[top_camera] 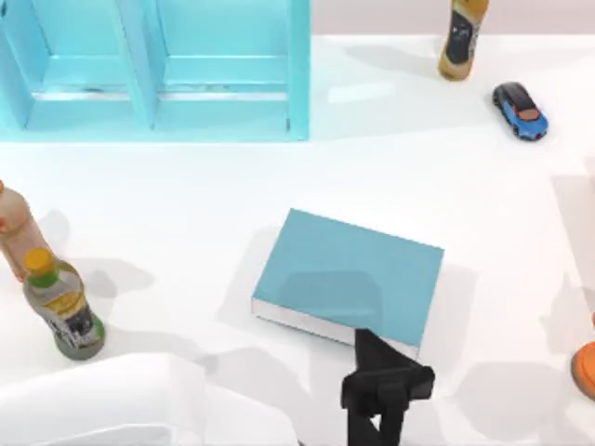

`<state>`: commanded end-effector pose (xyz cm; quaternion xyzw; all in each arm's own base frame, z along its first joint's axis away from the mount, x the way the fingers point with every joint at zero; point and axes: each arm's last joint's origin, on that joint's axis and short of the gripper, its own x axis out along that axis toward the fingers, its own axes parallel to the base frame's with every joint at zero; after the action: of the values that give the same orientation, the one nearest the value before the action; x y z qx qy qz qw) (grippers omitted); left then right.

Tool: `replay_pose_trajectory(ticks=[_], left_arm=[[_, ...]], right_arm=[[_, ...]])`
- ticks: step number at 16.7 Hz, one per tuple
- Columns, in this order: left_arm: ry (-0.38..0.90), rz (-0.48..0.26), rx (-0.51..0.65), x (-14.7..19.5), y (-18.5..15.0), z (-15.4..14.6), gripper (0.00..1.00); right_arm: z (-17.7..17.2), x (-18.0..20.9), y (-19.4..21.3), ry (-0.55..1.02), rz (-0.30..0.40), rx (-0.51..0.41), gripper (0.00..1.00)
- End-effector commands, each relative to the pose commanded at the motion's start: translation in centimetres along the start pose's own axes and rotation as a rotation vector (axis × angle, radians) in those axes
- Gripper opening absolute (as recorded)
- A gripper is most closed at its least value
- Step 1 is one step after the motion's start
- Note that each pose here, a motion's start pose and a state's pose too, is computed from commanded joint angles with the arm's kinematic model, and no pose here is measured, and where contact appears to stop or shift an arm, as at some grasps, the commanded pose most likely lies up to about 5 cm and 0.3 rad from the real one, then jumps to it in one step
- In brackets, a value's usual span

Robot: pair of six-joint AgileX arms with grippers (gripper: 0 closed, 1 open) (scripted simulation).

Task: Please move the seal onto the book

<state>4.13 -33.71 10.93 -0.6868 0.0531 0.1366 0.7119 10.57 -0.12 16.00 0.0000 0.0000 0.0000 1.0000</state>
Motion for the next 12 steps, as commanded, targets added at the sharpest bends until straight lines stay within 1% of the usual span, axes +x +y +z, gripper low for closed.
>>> replay_pose_trajectory(ticks=[8,10,12], left_arm=[[-0.007,0.003,0.005,0.0,-0.2,0.2,1.00],[-0.023,0.030,0.030,0.4,-0.8,0.7,1.00],[-0.046,0.088,0.073,1.0,-2.0,1.6,1.00]], right_arm=[[0.0,0.0,0.0,0.000,0.000,0.000,1.00],[0.0,0.0,0.0,0.000,0.000,0.000,1.00],[0.0,0.0,0.0,0.000,0.000,0.000,1.00]])
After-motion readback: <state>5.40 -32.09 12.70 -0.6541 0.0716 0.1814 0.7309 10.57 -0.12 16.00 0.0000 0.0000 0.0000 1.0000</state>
